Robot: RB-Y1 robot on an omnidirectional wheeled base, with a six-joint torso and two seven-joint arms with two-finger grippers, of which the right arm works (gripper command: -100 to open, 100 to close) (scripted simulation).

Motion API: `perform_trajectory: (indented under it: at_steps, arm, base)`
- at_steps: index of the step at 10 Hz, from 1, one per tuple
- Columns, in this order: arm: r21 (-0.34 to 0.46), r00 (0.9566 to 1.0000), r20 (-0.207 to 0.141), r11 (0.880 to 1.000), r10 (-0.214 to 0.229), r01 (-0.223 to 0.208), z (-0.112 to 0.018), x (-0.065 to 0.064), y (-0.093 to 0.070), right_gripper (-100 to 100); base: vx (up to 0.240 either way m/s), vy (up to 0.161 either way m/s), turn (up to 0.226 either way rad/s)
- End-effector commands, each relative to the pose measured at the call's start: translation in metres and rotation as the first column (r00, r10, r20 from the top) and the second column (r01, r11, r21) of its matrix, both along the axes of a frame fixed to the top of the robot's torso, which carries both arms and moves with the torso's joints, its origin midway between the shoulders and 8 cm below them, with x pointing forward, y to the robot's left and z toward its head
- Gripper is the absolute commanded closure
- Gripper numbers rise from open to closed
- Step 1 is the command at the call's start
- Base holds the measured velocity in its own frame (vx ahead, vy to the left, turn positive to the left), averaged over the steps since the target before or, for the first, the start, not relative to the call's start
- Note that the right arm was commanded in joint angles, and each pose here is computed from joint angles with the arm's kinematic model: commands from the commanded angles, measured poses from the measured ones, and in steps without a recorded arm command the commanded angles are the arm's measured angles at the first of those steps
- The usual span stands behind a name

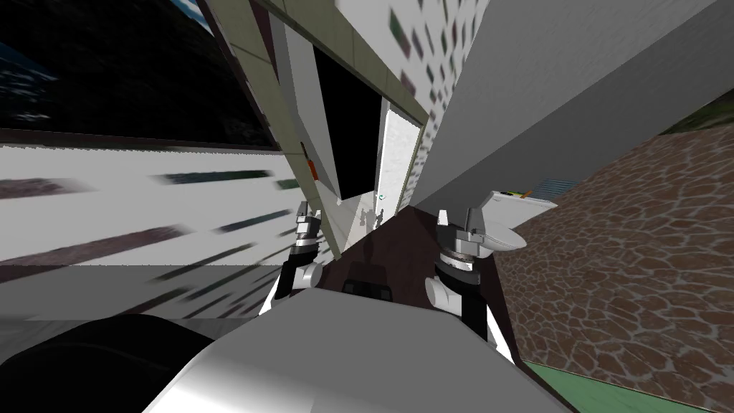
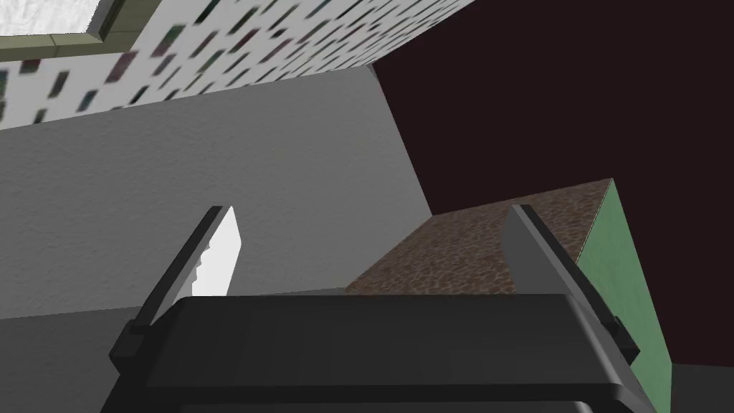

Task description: Push the door open

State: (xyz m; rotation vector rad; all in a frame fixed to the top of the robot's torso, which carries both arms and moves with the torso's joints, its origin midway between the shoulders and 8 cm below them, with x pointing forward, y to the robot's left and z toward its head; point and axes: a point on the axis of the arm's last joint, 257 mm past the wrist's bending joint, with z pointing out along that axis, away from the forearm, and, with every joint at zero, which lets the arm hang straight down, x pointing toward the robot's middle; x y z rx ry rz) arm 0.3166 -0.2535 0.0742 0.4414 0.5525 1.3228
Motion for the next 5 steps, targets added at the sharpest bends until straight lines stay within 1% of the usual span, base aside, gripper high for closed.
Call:
perform_trajectory:
  at_steps: [1, 3, 5]
  arm:
    - [-0.003, 0.9998, -0.018, 1.0, 0.011, -0.011, -0.009, 0.008, 0.002, -100]
    - [-0.006, 0.999, -0.038, 1.0, 0.024, -0.024, -0.02, 0.017, 0.005, -100]
    - [-0.008, 0.9973, -0.063, 0.999, 0.039, -0.039, -0.033, 0.027, 0.008, -100]
  base:
    - [0.052, -0.014, 0.04]
    - [0.13, -0.04, 0.047]
    - [0.113, -0.064, 0.039]
